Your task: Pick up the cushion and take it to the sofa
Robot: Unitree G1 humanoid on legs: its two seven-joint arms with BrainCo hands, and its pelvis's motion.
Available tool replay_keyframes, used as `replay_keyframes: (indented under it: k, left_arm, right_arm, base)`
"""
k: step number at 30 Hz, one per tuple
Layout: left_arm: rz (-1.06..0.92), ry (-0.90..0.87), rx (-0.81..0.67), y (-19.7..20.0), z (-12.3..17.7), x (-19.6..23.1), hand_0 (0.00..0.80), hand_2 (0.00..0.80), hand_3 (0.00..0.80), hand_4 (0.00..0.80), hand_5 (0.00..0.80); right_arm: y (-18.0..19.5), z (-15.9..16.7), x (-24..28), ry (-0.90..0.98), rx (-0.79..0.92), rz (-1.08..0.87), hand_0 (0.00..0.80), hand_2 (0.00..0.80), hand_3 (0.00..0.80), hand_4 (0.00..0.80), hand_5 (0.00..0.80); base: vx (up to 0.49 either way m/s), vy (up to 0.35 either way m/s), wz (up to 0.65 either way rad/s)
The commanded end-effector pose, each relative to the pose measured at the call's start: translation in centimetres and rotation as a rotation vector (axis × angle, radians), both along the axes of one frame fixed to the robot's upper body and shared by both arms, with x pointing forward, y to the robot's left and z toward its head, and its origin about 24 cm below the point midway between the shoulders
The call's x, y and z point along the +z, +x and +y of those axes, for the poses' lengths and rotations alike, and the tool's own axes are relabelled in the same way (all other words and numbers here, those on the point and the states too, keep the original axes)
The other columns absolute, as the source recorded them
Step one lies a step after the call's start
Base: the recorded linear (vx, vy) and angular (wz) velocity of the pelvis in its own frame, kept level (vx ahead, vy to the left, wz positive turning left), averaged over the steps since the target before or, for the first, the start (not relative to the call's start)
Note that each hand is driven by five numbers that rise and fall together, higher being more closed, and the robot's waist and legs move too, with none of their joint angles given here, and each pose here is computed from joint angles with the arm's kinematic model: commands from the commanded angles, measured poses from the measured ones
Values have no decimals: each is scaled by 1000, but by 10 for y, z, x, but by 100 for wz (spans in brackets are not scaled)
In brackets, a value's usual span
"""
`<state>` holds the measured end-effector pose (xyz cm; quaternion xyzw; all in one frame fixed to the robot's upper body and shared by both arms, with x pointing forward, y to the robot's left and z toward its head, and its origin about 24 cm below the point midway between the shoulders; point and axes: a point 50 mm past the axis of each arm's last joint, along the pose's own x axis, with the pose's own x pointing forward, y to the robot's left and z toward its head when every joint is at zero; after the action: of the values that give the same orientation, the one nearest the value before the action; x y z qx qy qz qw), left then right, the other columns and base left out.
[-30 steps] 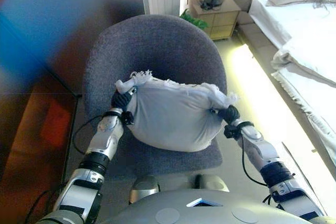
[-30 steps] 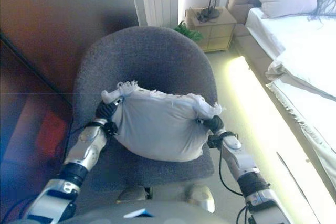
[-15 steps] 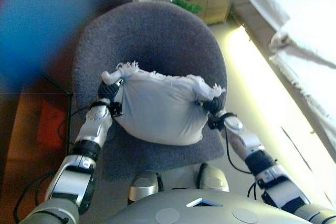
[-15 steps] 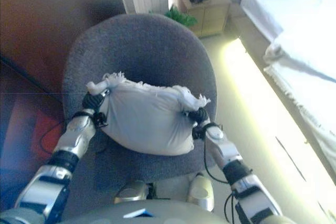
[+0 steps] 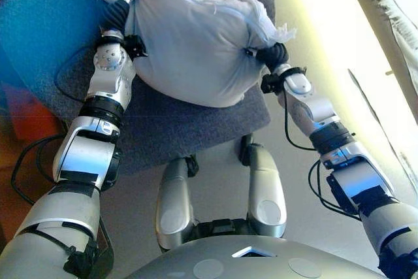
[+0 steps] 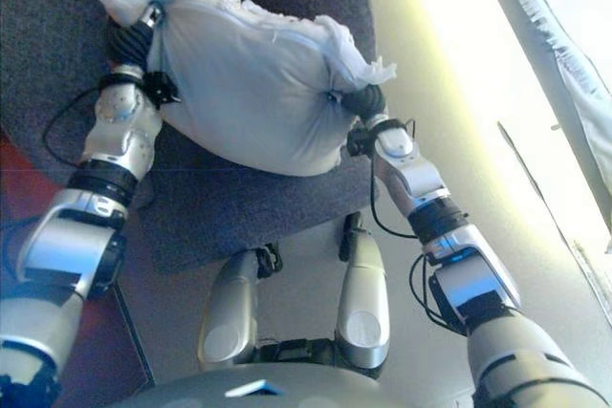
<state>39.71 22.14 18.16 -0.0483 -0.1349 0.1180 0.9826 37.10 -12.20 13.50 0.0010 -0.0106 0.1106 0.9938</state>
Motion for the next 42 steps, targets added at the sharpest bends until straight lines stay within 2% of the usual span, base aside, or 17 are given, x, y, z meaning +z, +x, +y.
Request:
replay_keyframes:
  k: [1,7,10,11,12,13,19,25,30,37,42]
  left_arm:
    - [-214,-13,-191,10,-53,56,800,800,800,800,800]
    - [-271,87,-219,13,-52,93,800,800,800,800,800]
    - [-226,101,-208,17,-52,97,800,800,800,800,800]
    - [-198,108,-179,18,-51,95,800,800,800,800,800]
    - [-185,93,-173,20,-49,93,508,508,508,508,508]
    - [-172,71,-162,20,-47,92,0,0,0,0,0]
    - [-154,19,-94,20,-44,83,0,0,0,0,0]
    - [-138,-30,-8,18,-22,77,0,0,0,0,0]
    - [-116,-82,117,9,17,63,0,0,0,0,0]
    - [-73,30,293,-16,67,34,0,0,0,0,0]
    - [-70,43,263,-35,83,12,0,0,0,0,0]
  right_arm:
    - [3,56,54,90,205,-197,800,800,800,800,800]
    - [14,50,76,72,203,-215,800,800,800,800,800]
    - [16,51,77,42,198,-199,800,800,800,800,800]
    - [17,52,76,28,194,-189,304,304,304,304,304]
    - [16,53,74,21,195,-179,0,0,0,0,0]
    - [16,52,73,18,194,-169,0,0,0,0,0]
    - [10,51,69,18,150,-189,0,0,0,0,0]
    - [13,34,65,59,84,-159,0,0,0,0,0]
    - [14,13,58,83,21,-141,0,0,0,0,0]
    - [3,-18,37,139,-60,-114,0,0,0,0,0]
    - [-10,-37,17,185,-158,-108,0,0,0,0,0]
  base:
    - [-23,-69,-9]
    - [-6,13,-13]
    - [50,114,-6]
    - [84,106,4]
    - [98,111,-2]
    - [87,79,-6]
    - [-1,24,-7]
    - [40,-11,-3]
    - [54,3,1]
    - [66,-39,8]
    - [87,-51,13]
